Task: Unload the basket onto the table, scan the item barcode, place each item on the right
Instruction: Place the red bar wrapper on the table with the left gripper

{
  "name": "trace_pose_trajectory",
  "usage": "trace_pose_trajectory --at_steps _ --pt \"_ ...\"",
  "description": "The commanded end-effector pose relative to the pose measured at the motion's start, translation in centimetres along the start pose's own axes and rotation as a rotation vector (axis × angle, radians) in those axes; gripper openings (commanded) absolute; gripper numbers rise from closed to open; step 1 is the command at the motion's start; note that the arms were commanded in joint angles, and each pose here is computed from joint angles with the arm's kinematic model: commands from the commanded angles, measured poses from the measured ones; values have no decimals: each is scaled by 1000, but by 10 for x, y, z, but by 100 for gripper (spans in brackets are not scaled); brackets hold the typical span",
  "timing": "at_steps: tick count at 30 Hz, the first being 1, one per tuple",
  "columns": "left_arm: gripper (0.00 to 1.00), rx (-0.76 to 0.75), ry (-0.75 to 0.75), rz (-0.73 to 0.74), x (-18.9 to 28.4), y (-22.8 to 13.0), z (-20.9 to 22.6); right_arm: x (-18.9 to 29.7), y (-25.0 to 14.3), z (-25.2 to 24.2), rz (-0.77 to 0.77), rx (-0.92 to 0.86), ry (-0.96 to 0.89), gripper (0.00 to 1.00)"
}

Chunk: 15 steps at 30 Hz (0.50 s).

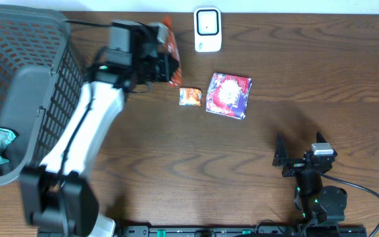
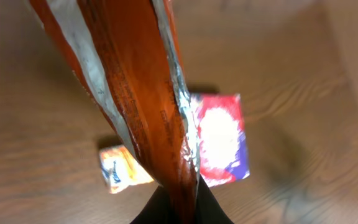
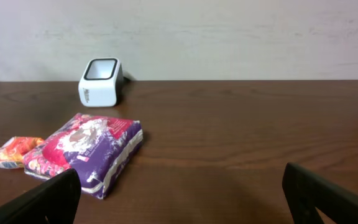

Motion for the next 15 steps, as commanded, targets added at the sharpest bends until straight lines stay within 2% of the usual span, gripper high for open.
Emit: trace_pose_trajectory --at_steps 1,4,5,6,11,13,15 --pt "12 -16 -4 103 -37 -21 -1 0 0 -1 -2 14 -8 99" --pt "17 -23 -24 161 -59 -35 -8 0 0 -1 -2 14 -8 99" --pt "27 -25 -28 169 -61 -37 -11 0 0 -1 -2 14 -8 99" --pt "33 -29 -36 173 -63 -38 -13 0 0 -1 -2 14 -8 99" --pt "36 -47 -48 111 -51 -24 -20 0 0 -1 -2 14 -8 99" --pt "41 -47 -36 24 -30 -5 -18 0 0 -1 -2 14 -8 99" --pt "41 -62 -20 -62 -7 12 -15 0 0 -1 -2 14 -8 99"
Point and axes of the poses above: each gripper's point midway between its finger pads, its own x axis back along the fingers, its own z axis along the line the jaws close on, y = z × x, the point moved 6 cm from there along x, back along the fingers, and after that the axes turned 11 degrees about -x, right-handed, at the moved point
